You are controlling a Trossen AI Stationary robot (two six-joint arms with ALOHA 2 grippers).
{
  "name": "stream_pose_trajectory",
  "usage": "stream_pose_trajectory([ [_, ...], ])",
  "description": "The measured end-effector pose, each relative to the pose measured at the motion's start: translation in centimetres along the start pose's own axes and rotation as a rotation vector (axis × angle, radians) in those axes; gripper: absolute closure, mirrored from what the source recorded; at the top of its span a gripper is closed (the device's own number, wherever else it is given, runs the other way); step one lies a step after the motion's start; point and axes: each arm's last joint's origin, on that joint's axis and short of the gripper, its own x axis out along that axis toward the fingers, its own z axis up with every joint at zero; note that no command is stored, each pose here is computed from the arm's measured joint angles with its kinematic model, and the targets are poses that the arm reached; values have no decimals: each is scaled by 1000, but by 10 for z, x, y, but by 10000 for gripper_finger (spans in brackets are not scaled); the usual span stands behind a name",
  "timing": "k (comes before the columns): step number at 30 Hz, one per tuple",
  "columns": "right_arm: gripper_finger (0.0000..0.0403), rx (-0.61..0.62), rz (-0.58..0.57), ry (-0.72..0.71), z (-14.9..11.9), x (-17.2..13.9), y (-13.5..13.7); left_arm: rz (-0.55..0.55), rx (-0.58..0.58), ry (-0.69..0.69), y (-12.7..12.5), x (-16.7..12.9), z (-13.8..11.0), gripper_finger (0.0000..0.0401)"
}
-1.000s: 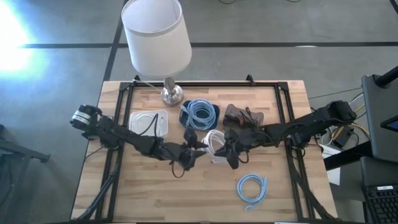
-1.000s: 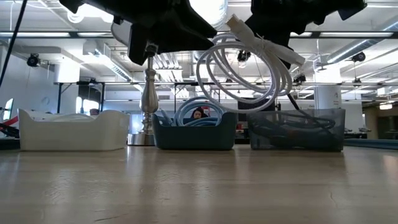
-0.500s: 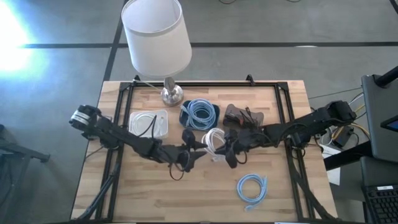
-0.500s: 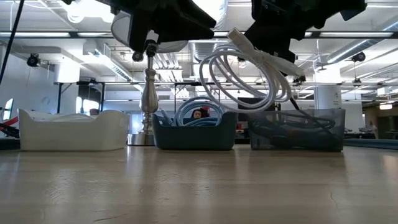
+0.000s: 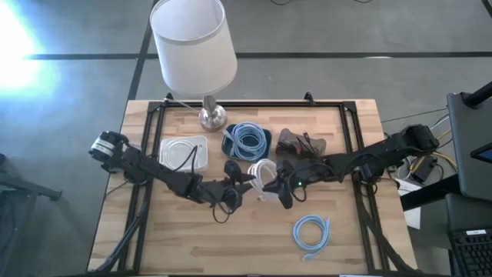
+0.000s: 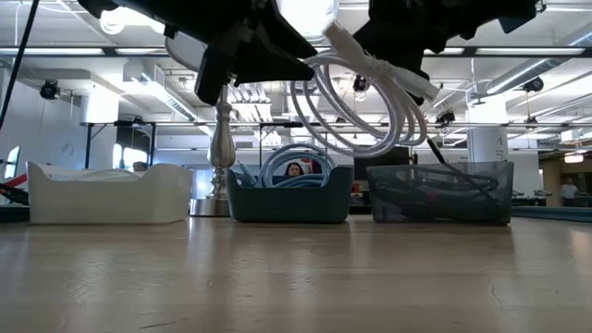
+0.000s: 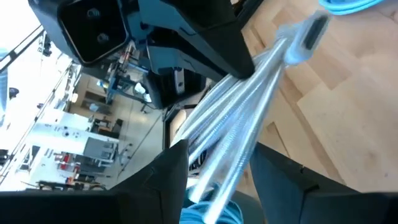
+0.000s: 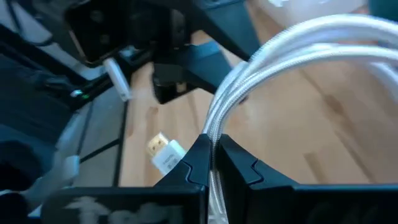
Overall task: Pick & Place USB Port
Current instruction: Put the white charger cable into the white bin
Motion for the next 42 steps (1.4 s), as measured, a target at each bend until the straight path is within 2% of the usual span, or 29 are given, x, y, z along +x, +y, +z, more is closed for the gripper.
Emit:
stream_pose_trajectory([
  [3,390,0,56,15,-1,6,1,-3,7,-4,0,0,0,227],
  [14,390,31,42,56,-10,20,-5,24,-6,-29,2,0,2,227],
  [20,390,-1,88,49,-7,20,0,-63,-5,-118,-1,0,5,227],
  [25,374,-4,86,41,-4,19,1,-71,-6,-127,-1,0,5,230],
  [29,347,-3,78,35,-4,19,1,-88,-9,-126,-2,0,5,260],
  [37,305,-5,95,13,2,11,4,-152,-58,-60,-9,0,-2,363],
  [42,291,-81,101,-4,10,-10,10,-133,-112,-7,-10,-3,-3,366],
])
